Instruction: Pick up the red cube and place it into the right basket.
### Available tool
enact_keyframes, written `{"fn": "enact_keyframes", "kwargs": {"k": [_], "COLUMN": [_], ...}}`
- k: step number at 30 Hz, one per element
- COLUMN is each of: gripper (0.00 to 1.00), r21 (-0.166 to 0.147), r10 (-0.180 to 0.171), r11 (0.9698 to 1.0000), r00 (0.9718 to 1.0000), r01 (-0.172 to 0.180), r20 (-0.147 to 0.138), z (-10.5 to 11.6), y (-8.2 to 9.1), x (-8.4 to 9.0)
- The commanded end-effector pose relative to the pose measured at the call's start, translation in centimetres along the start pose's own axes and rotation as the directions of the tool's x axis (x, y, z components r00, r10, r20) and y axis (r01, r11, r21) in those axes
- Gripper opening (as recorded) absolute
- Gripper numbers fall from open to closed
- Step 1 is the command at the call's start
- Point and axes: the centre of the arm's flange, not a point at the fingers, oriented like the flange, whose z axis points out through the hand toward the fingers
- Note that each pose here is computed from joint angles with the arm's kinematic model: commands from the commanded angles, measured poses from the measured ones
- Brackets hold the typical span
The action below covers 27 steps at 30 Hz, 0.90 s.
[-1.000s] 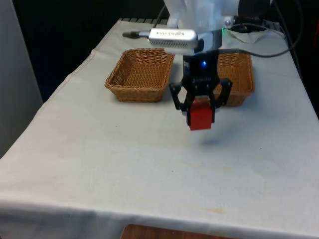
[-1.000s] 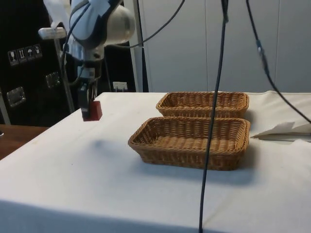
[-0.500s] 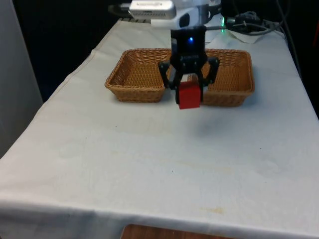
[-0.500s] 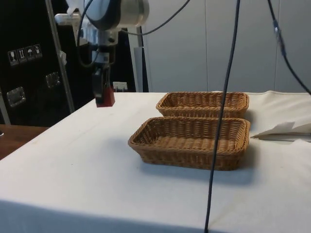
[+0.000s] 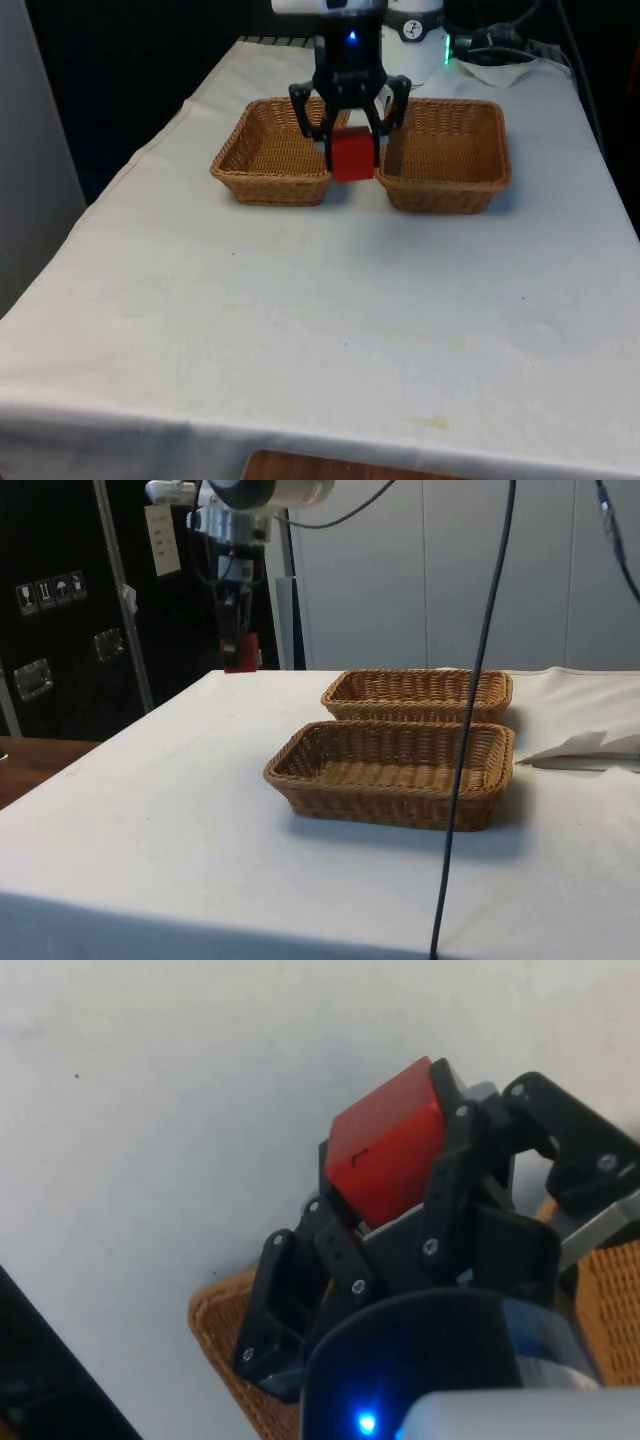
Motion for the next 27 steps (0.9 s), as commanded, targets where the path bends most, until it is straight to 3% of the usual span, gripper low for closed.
{"fn": "enact_keyframes", "kwargs": {"k": [1,12,27], "gripper": [0.03,0.03,0.03], "r21": [-0.012,-0.010,0.007], "r10": [-0.002,-0.002,0.036], "r11": [0.9999,0.9999,0.9993], "r00": [1.0000,1.0000,0.9993], "r01": [0.002,0.002,-0.036], "r20": [-0.001,-0.009,0.002], "z": [-0.6,-2.9,-3.0], "y": [0.3,1.5,2.0], "x": [-0.4,-3.3,-6.2]}}
